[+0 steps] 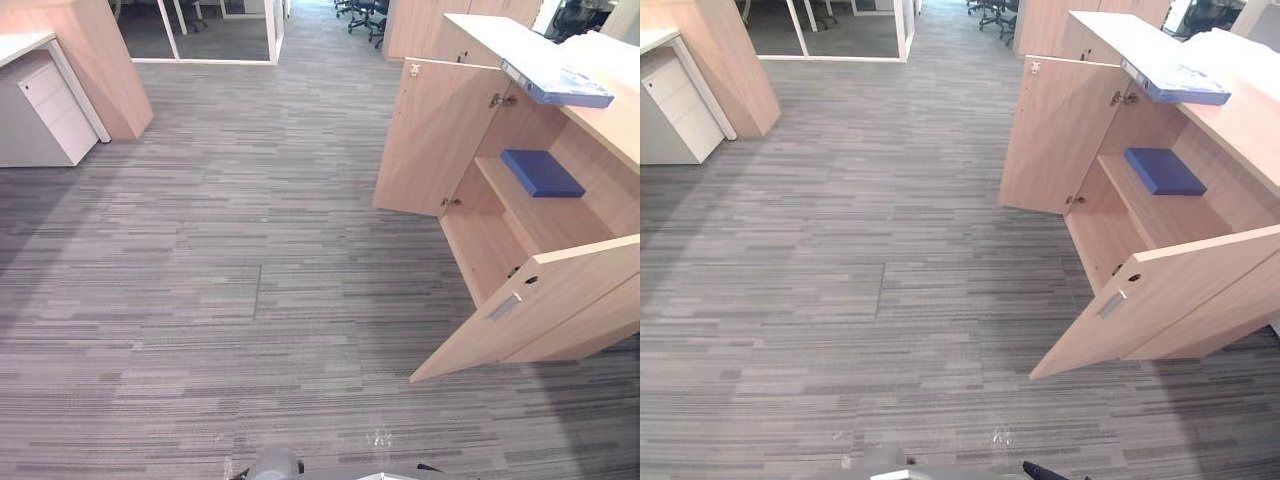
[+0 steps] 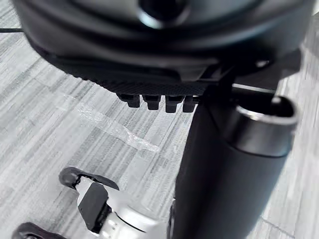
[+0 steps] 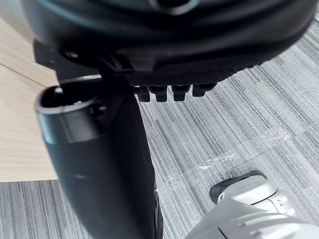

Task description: Walk over to the cabinet, pick up the folder, carry it to the office cabinet, place the folder inside the office cabinet, then close the office cabinet door

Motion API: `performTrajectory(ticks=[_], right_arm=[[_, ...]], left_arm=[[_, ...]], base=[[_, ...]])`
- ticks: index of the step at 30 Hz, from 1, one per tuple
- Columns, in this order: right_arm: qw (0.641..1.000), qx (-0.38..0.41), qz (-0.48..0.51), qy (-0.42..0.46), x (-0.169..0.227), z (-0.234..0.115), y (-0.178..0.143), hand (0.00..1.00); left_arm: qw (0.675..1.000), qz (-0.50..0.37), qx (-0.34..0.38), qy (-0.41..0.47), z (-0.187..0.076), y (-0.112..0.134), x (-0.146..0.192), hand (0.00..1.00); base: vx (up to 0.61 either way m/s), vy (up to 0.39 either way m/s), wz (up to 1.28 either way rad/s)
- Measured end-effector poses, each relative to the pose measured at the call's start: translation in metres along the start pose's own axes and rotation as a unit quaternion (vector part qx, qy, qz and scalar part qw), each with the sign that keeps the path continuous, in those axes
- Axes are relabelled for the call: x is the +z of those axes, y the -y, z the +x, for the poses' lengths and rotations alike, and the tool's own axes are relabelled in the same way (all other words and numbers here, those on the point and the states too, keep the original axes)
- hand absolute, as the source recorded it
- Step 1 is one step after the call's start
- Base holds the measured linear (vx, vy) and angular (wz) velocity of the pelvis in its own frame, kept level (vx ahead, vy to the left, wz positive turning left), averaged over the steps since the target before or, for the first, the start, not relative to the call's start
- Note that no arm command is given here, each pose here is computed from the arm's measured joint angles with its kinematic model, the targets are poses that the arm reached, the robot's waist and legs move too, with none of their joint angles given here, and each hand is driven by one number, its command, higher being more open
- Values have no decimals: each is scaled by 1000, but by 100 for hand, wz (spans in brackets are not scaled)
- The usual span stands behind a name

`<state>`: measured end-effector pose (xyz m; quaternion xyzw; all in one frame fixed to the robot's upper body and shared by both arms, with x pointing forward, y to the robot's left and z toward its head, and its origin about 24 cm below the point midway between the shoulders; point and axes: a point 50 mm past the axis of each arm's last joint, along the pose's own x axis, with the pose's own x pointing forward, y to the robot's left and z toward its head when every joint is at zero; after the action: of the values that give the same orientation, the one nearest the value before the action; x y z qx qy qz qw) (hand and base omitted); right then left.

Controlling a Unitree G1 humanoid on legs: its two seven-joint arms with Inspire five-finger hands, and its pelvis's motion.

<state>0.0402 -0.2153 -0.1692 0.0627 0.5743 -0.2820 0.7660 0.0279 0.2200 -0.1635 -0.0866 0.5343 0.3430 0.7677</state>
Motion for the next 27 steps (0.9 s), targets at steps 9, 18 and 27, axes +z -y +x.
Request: performTrajectory(ticks=[9,18,27], right_arm=[[1000,1,-7,11,7,0,-3,100],[999,21,38,-20,3,-1,-23,100],[989,87,-1,121,71,-13,-71,100]], left_arm=[[998,-46,2,52,-6,10,18,100],[994,66,-9,81,1,2,33,100],[986,125,-51,96,4,28,45,100]], base=[[353,206,-20],[557,433,-32],[367,165,5]])
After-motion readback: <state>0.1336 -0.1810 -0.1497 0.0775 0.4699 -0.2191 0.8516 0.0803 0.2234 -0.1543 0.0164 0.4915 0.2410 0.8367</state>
